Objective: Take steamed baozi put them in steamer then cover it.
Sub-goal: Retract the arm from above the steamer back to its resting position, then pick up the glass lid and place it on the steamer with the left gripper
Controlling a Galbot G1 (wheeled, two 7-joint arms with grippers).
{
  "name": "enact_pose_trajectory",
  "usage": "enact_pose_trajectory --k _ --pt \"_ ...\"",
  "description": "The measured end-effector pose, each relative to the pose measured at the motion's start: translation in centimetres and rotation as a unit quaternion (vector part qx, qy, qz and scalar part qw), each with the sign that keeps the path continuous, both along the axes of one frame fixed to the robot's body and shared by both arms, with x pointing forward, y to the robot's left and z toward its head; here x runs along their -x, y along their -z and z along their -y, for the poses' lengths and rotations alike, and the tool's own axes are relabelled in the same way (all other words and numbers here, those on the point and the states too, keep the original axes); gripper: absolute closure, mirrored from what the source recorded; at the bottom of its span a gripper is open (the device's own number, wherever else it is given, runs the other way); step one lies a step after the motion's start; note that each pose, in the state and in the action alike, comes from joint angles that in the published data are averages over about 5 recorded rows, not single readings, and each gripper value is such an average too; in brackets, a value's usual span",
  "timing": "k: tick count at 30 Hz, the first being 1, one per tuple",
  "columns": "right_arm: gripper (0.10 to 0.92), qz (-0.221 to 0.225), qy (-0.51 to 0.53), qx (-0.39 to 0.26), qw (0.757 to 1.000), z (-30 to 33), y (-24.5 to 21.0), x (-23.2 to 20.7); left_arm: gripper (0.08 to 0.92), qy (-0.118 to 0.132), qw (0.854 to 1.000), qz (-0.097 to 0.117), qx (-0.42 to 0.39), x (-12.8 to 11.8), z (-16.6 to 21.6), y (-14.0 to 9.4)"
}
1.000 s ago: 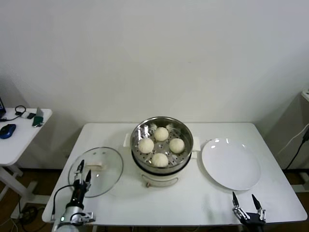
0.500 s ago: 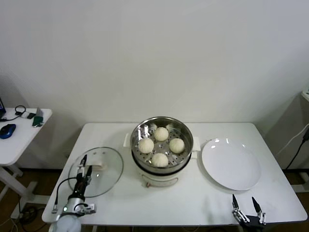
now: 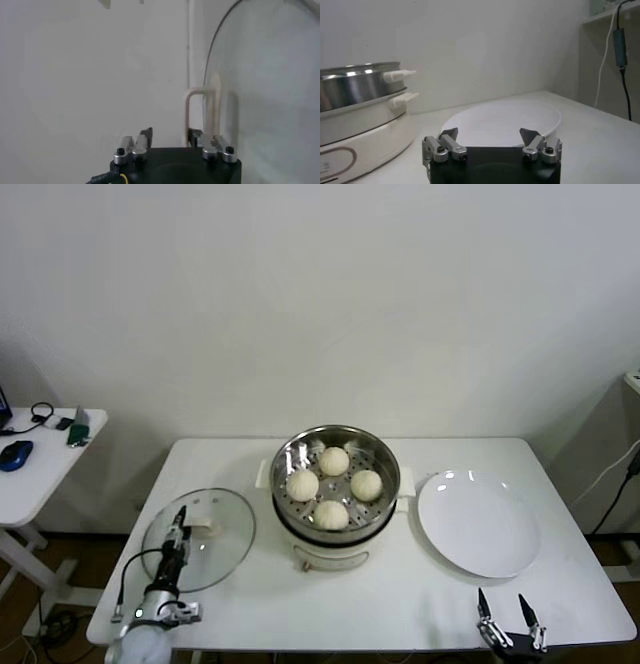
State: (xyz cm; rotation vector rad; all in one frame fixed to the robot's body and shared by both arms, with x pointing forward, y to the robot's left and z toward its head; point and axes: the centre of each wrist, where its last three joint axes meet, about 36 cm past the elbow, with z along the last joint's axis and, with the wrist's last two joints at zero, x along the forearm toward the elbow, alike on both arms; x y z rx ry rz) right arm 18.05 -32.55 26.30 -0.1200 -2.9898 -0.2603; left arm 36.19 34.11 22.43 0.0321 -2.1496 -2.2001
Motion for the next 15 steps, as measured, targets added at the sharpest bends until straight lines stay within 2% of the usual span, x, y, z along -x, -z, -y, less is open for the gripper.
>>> enact_pose_trajectory --k 10,15 --pt "0.200 0.007 0.006 0.005 1.000 0.38 -0.26 -0.17 0.826 -0.002 1.000 -0.004 0.004 -0.08 0.46 0.16" --pt "0.200 0.010 0.009 0.008 1.000 0.72 -0.53 -0.27 0.864 -0.005 1.000 0.007 0.009 -0.33 0.35 -0.63"
